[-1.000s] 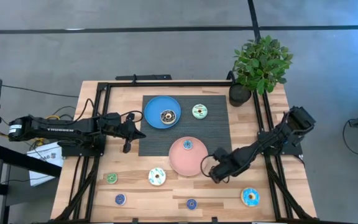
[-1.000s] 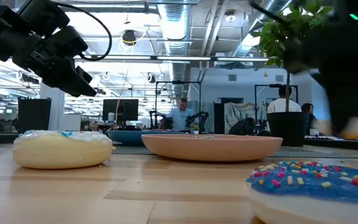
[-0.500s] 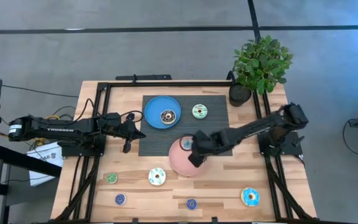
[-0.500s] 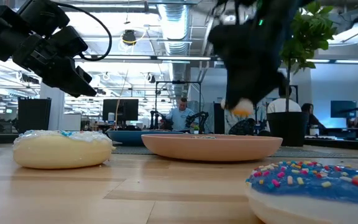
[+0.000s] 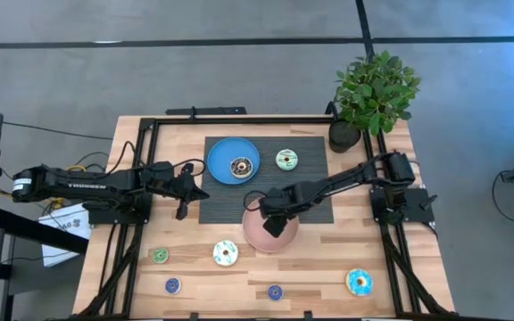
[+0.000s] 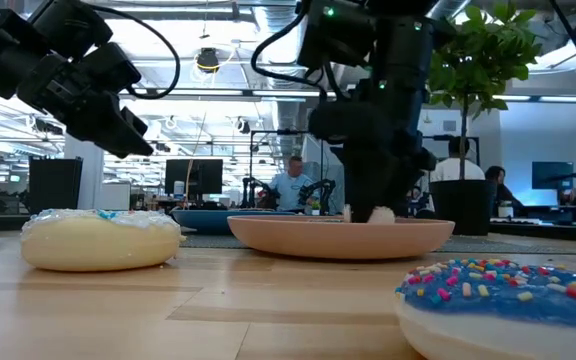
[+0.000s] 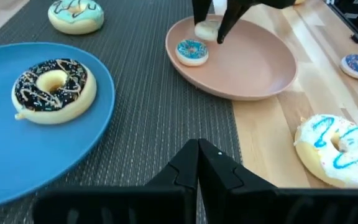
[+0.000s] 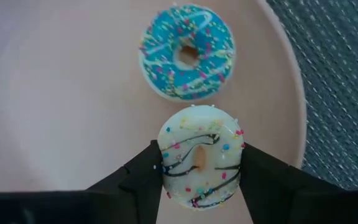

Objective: Pick & Place donuts
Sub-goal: Put the small white donut on the pink plate, then put the small green donut on the pink plate

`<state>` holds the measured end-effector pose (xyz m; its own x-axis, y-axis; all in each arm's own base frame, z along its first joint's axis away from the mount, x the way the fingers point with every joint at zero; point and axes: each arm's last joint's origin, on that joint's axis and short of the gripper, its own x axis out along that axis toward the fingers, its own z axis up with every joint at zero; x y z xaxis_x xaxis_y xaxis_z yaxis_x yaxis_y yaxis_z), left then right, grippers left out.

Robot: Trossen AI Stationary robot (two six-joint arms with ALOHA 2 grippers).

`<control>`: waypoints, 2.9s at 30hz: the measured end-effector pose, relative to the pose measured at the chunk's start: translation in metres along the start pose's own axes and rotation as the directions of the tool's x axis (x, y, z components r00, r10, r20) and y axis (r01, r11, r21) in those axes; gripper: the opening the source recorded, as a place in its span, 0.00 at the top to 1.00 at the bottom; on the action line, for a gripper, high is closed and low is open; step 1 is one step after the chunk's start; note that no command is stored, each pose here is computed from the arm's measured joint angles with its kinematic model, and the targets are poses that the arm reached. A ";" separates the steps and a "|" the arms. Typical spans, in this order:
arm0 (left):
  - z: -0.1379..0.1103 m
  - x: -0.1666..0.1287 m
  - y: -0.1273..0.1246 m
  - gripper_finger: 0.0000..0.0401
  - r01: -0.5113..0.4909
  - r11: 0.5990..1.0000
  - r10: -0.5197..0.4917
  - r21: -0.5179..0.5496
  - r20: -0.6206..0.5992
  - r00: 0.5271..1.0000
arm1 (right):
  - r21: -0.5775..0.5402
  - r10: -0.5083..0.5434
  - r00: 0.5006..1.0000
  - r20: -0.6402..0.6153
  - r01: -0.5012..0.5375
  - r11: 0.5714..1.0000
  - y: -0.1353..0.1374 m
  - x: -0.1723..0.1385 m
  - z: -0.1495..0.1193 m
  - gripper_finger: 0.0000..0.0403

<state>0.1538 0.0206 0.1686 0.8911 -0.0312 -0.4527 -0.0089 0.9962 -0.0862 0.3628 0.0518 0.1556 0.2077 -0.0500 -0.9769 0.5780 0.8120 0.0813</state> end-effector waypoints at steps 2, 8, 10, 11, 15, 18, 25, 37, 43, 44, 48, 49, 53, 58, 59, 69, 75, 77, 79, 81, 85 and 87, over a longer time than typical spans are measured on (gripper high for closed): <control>0.000 0.000 0.000 1.00 0.000 1.000 0.000 -0.005 -0.001 1.000 | -0.001 -0.004 1.000 -0.007 0.004 1.000 0.000 -0.001 0.000 0.54; -0.001 0.000 0.000 1.00 0.000 1.000 0.000 -0.013 -0.006 1.000 | -0.003 -0.013 1.000 -0.019 0.013 1.000 -0.001 -0.004 -0.001 0.49; -0.001 0.000 0.000 1.00 0.000 1.000 0.000 -0.018 -0.006 1.000 | -0.003 -0.012 1.000 -0.018 0.012 1.000 -0.001 -0.004 -0.001 0.47; -0.001 0.000 0.000 1.00 0.000 1.000 0.000 -0.019 -0.006 1.000 | -0.003 -0.012 1.000 -0.018 0.012 1.000 -0.001 -0.004 -0.001 0.46; -0.001 0.000 0.000 1.00 0.000 1.000 0.000 -0.025 -0.006 1.000 | -0.003 -0.010 1.000 -0.019 0.010 1.000 -0.001 -0.004 -0.001 0.42; -0.001 0.000 0.000 1.00 0.000 1.000 0.000 -0.028 -0.007 1.000 | -0.008 -0.010 1.000 -0.019 0.010 1.000 -0.001 -0.004 -0.001 0.40; -0.001 0.000 0.000 1.00 0.000 0.999 0.000 -0.042 -0.007 1.000 | -0.014 -0.012 1.000 -0.019 0.012 1.000 -0.001 -0.004 -0.001 0.39; 0.003 0.000 0.000 1.00 0.000 1.000 0.001 -0.025 0.036 0.999 | -0.100 -0.008 0.959 0.282 0.038 0.994 -0.003 -0.088 -0.012 0.52; 0.008 -0.001 0.000 1.00 0.002 0.999 0.001 -0.045 0.070 0.998 | -0.170 0.049 0.926 0.374 0.017 0.985 -0.011 -0.075 -0.053 0.87; 0.010 -0.001 -0.001 1.00 0.005 0.999 -0.002 -0.053 0.066 0.998 | -0.166 0.062 0.922 0.381 0.002 0.986 -0.015 -0.067 -0.061 0.93; 0.029 -0.004 -0.007 1.00 0.001 0.995 0.004 -0.098 0.047 0.999 | -0.131 0.137 0.884 0.448 -0.086 0.988 -0.037 -0.040 -0.090 0.96; 0.035 -0.006 -0.009 1.00 -0.005 0.995 0.009 -0.101 0.032 0.999 | -0.132 0.167 0.862 0.478 -0.117 0.984 -0.043 -0.036 -0.095 0.96; 0.056 -0.007 -0.021 1.00 -0.052 0.996 0.049 -0.069 -0.039 0.998 | -0.228 0.296 0.741 0.603 -0.195 0.954 -0.068 -0.026 -0.111 0.99; 0.068 0.001 -0.037 1.00 -0.100 0.994 0.096 -0.036 -0.102 0.990 | -0.253 0.317 0.549 0.774 -0.191 0.948 -0.095 -0.030 -0.115 0.98; 0.069 0.003 -0.039 1.00 -0.104 0.994 0.100 -0.033 -0.111 0.989 | -0.239 0.300 0.534 0.791 -0.181 0.954 -0.100 -0.030 -0.116 0.97; 0.066 0.029 -0.043 1.00 -0.136 0.991 0.130 -0.012 -0.236 0.963 | -0.198 0.252 0.532 0.808 -0.158 0.967 -0.112 -0.028 -0.109 0.97; 0.065 0.035 -0.055 1.00 -0.113 0.990 0.083 -0.084 -0.295 0.952 | -0.243 0.275 0.547 0.791 -0.132 0.961 -0.110 -0.025 -0.111 0.99; 0.064 0.034 -0.063 1.00 -0.114 0.988 0.078 -0.106 -0.300 0.951 | -0.272 0.295 0.552 0.780 -0.124 0.954 -0.109 -0.025 -0.112 1.00; 0.063 0.033 -0.071 1.00 -0.131 0.983 0.089 -0.128 -0.289 0.953 | -0.288 0.308 0.559 0.770 -0.126 0.949 -0.108 -0.025 -0.113 1.00; 0.062 0.031 -0.080 1.00 -0.142 0.978 0.095 -0.152 -0.280 0.955 | -0.324 0.325 0.573 0.752 -0.107 0.940 -0.108 -0.023 -0.113 1.00; 0.057 0.026 -0.098 1.00 -0.125 0.963 0.055 -0.240 -0.278 0.959 | -0.453 0.407 0.580 0.705 -0.073 0.888 -0.110 -0.018 -0.120 1.00; 0.054 0.022 -0.110 1.00 -0.103 0.953 0.017 -0.286 -0.290 0.957 | -0.471 0.426 0.569 0.704 -0.075 0.879 -0.113 -0.016 -0.123 1.00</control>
<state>0.1986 -0.0849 0.2159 0.7210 -0.0366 -0.6919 -0.2300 0.9293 -0.2888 0.1972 0.0324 0.1377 0.9194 -0.0921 -0.3824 0.1208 0.9913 0.0518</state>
